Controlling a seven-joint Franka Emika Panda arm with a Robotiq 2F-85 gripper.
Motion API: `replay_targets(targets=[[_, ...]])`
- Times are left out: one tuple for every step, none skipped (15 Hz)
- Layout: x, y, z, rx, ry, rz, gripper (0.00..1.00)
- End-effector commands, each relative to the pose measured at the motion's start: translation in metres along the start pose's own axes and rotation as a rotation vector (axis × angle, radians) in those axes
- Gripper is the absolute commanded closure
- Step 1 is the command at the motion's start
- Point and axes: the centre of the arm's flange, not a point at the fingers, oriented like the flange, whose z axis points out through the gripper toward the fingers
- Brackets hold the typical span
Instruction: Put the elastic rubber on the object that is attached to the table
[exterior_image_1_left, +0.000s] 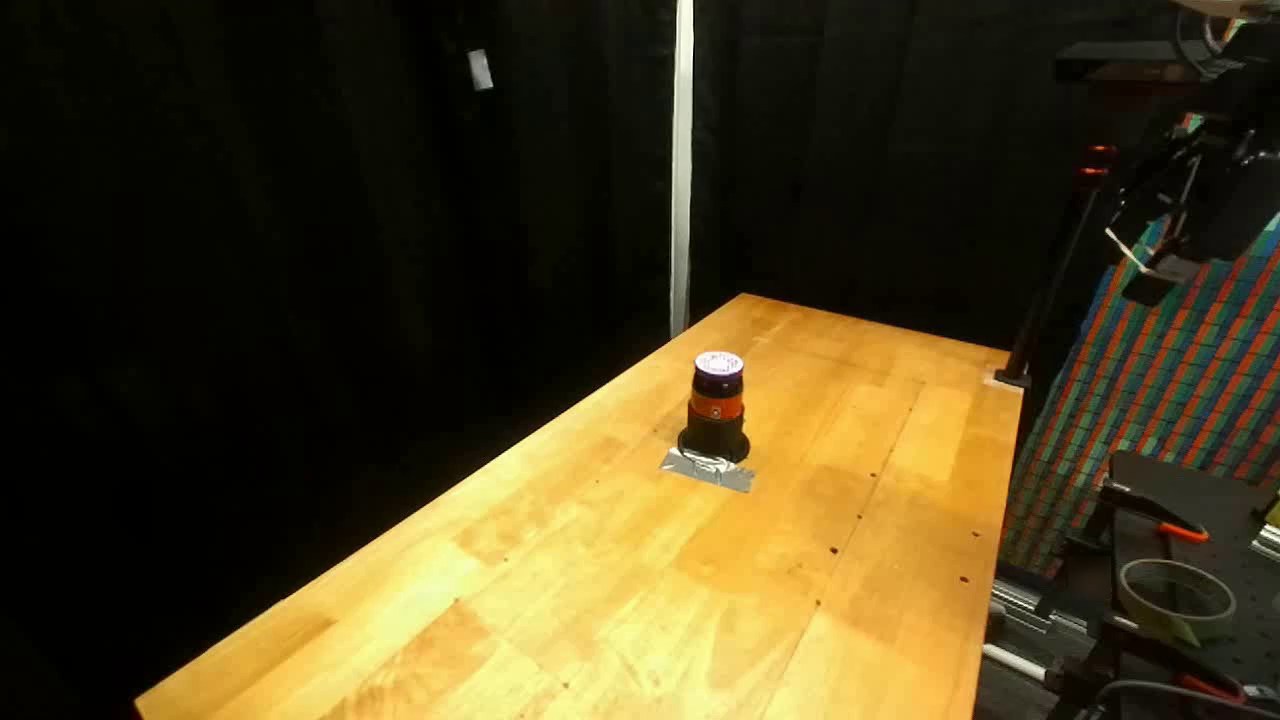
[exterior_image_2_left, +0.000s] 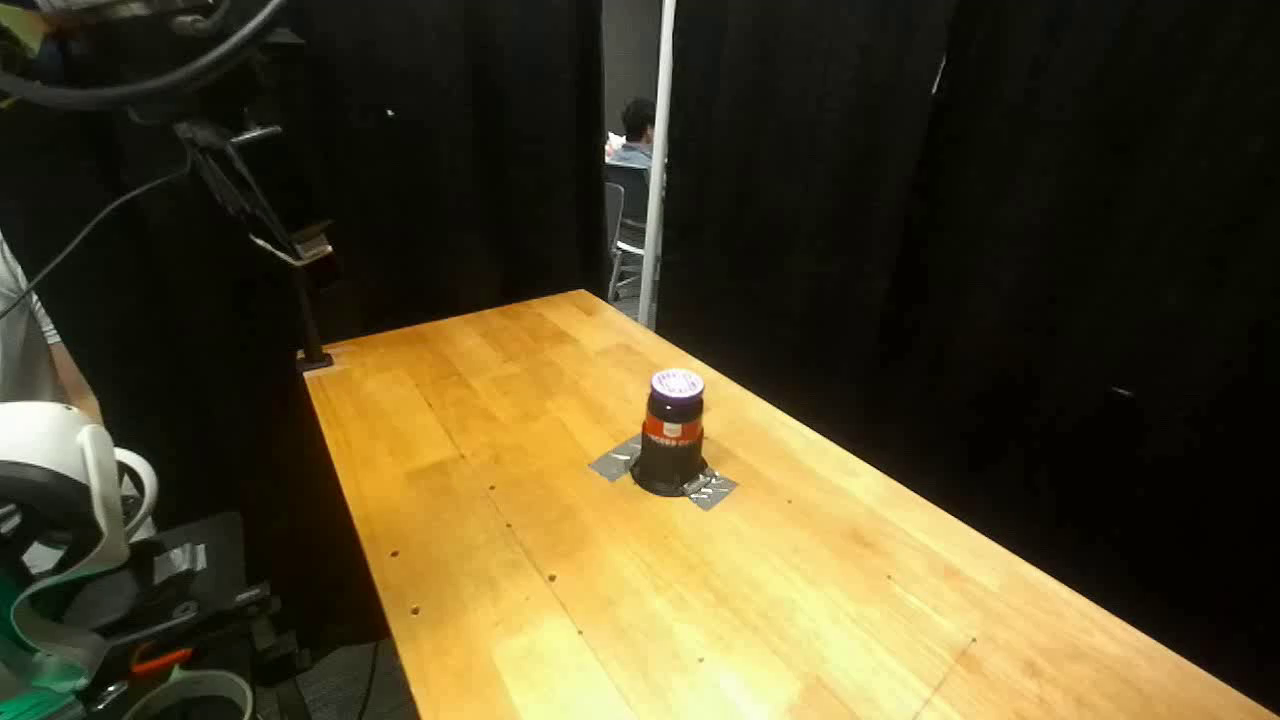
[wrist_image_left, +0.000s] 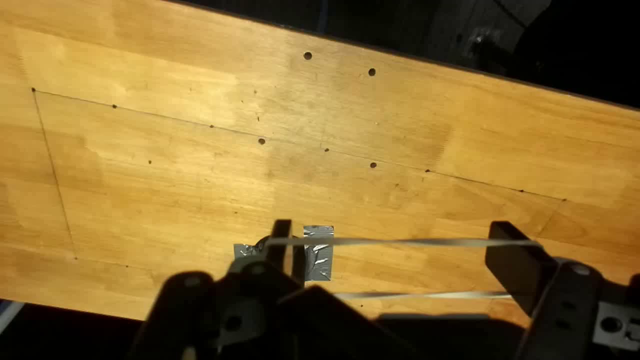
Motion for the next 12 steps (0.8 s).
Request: replay_targets(targets=[[0.000,0.000,0.000,0.000,-0.001,0.000,0.00],[0.000,0.000,0.000,0.000,-0.002,0.000,0.00],[0.000,0.000,0.000,0.000,-0.003,0.000,0.00],[0.000,0.000,0.001,0.000,-0.003,0.000,0.00],[0.000,0.000,0.001,0.000,-0.003,0.000,0.00],[0.000,0.000,0.001,0.000,-0.003,0.000,0.00],[0.000,0.000,0.001,0.000,-0.003,0.000,0.00],[0.010,-0.001,-0.003,-0.020,-0.020,-0.009,0.00],[0.026,-0.001,-0.008,-0.039,-0.042,-0.015,0.00],[0.040,0.001,-0.013,-0.057,-0.053,-0.017,0.00],[0.059,0.004,-0.017,-0.070,-0.065,-0.018,0.00],[0.079,0.007,-0.018,-0.079,-0.076,-0.020,0.00]])
